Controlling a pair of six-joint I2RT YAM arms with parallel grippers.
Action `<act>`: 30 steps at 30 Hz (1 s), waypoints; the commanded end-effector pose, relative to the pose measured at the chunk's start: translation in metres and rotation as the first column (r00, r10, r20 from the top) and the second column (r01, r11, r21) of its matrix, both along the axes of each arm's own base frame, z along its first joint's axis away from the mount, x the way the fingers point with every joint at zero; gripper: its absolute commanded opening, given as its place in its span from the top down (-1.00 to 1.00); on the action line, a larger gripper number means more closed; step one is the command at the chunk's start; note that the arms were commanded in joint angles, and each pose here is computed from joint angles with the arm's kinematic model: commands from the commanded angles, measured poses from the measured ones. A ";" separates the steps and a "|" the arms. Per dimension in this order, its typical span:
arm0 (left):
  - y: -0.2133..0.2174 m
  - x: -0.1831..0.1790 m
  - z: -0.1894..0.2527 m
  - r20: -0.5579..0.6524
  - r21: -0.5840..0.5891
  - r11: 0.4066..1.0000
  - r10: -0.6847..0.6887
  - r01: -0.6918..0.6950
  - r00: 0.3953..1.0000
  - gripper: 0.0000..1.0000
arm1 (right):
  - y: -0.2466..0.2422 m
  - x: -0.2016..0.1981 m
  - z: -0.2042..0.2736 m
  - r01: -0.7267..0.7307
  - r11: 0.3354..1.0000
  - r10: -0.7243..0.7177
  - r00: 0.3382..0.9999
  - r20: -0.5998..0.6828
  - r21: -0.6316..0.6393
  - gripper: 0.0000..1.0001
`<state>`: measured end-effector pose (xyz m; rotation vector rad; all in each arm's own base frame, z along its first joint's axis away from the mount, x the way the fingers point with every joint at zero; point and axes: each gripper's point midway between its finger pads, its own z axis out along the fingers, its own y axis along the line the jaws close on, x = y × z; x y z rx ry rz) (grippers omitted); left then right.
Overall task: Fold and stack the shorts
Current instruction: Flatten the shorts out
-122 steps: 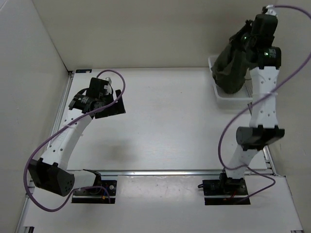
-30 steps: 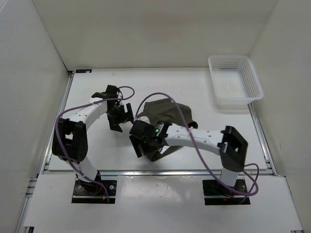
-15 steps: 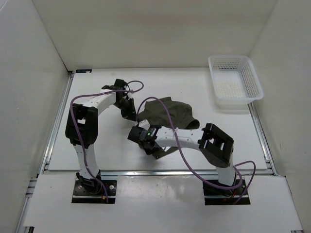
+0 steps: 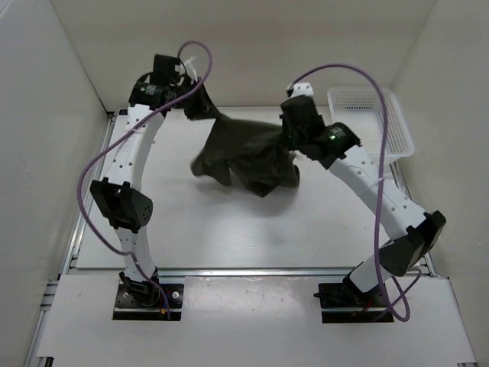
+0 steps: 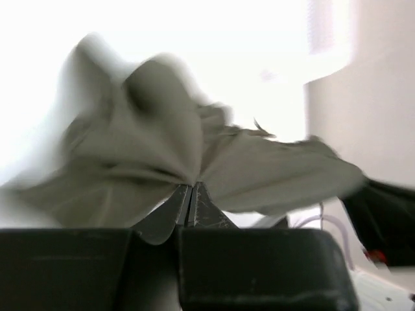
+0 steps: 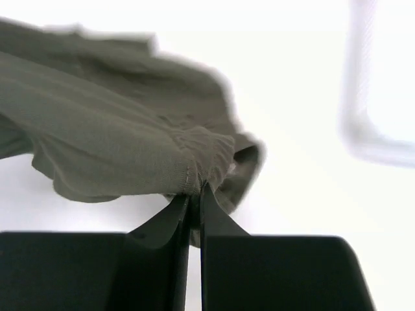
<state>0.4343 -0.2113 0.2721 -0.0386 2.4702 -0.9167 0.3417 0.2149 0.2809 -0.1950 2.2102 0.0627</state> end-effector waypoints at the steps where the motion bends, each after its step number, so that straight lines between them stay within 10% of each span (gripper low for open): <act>1: 0.020 -0.008 0.089 0.191 -0.042 0.998 0.050 -0.042 0.980 0.79 | -0.033 0.006 0.072 -0.003 0.998 0.013 0.987 0.158 -0.068 1.00; 5: 0.041 -0.052 0.139 0.281 -0.076 0.993 0.103 -0.085 0.954 0.79 | -0.059 -0.014 0.113 0.037 0.999 -0.037 0.968 0.250 0.005 1.00; 12: 0.045 -0.062 0.092 0.194 -0.004 0.994 0.111 -0.112 0.975 0.79 | -0.095 -0.031 0.075 0.129 0.992 -0.128 0.963 0.236 0.014 1.00; 15: 0.041 -0.037 0.068 0.154 0.029 0.995 0.092 -0.097 0.984 -0.17 | -0.084 0.001 0.032 0.117 0.992 -0.109 0.980 0.165 -0.039 1.00; 17: 0.042 -0.013 0.042 0.087 0.079 0.994 0.071 -0.078 0.994 -0.69 | -0.083 0.021 0.010 0.102 0.995 -0.102 0.994 0.040 0.006 0.03; 20: 0.052 -0.028 0.022 -0.003 0.145 0.986 0.084 -0.083 0.996 -0.72 | -0.094 0.021 -0.044 0.183 0.982 -0.188 0.962 -0.200 -0.043 -0.50; 24: 0.067 -0.067 0.019 0.033 0.168 0.979 0.111 -0.115 0.993 -0.55 | -0.105 -0.007 -0.062 0.232 0.973 -0.221 0.946 -0.239 0.017 -0.70; 25: 0.069 -0.079 0.013 0.023 0.172 0.979 0.111 -0.113 0.994 -0.07 | -0.108 -0.012 -0.064 0.264 0.963 -0.244 0.938 -0.247 0.052 -0.70; 28: 0.064 -0.131 -0.025 -0.074 0.157 0.984 0.099 -0.086 0.992 0.62 | -0.111 -0.042 -0.075 0.293 0.949 -0.248 0.923 -0.293 0.118 -0.43; 30: 0.048 -0.175 -0.057 -0.170 0.132 0.991 0.045 -0.023 0.984 0.79 | -0.112 -0.055 -0.073 0.302 0.938 -0.244 0.924 -0.293 0.170 0.10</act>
